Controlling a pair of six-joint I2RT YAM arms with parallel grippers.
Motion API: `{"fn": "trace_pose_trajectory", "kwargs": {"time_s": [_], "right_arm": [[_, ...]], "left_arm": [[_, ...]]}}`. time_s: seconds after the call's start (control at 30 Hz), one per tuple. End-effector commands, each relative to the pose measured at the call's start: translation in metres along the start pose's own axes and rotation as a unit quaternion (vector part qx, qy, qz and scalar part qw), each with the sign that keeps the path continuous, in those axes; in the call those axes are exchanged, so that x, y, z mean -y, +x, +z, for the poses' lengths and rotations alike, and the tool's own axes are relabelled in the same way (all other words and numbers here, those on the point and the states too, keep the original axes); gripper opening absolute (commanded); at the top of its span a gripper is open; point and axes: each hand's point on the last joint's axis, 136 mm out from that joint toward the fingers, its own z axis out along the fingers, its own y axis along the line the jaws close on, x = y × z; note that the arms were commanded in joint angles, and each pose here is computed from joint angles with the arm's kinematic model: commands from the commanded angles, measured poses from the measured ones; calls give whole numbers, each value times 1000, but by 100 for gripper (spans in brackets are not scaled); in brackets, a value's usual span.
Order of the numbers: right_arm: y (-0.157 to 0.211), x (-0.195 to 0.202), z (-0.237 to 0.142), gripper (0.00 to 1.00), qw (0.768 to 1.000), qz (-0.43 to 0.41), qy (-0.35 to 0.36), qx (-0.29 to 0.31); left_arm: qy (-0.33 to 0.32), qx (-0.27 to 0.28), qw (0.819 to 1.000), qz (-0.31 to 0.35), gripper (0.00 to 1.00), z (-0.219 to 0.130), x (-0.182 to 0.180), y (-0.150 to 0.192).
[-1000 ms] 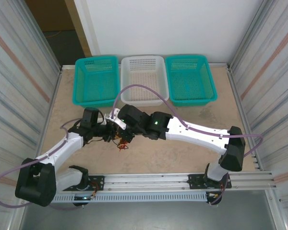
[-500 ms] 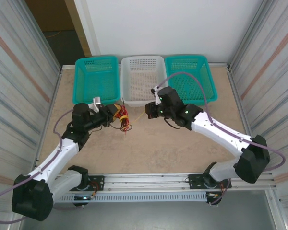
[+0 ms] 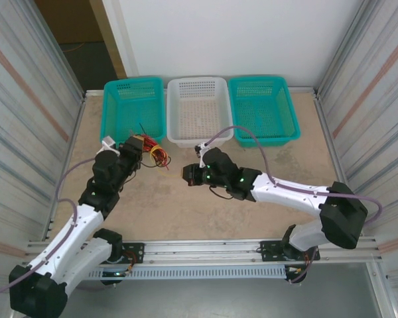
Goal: Untangle the cables
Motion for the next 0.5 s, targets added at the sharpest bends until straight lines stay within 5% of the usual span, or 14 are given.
{"fn": "trace_pose_trajectory", "kwargs": {"time_s": [0.0,0.23,0.47], "right_arm": [[9,-56,-7,0,996,-66,-57,-28],[-41,-132,-55,0,976,-206,-51,40],[-127,-137,-90,0,966,-236,-3,105]], "left_arm": [[-22,101,991,87,0,-14,21,-30],[-90,75,977,179,0,-10,-14,7],[-71,7,975,212,0,-10,-30,45]]}}
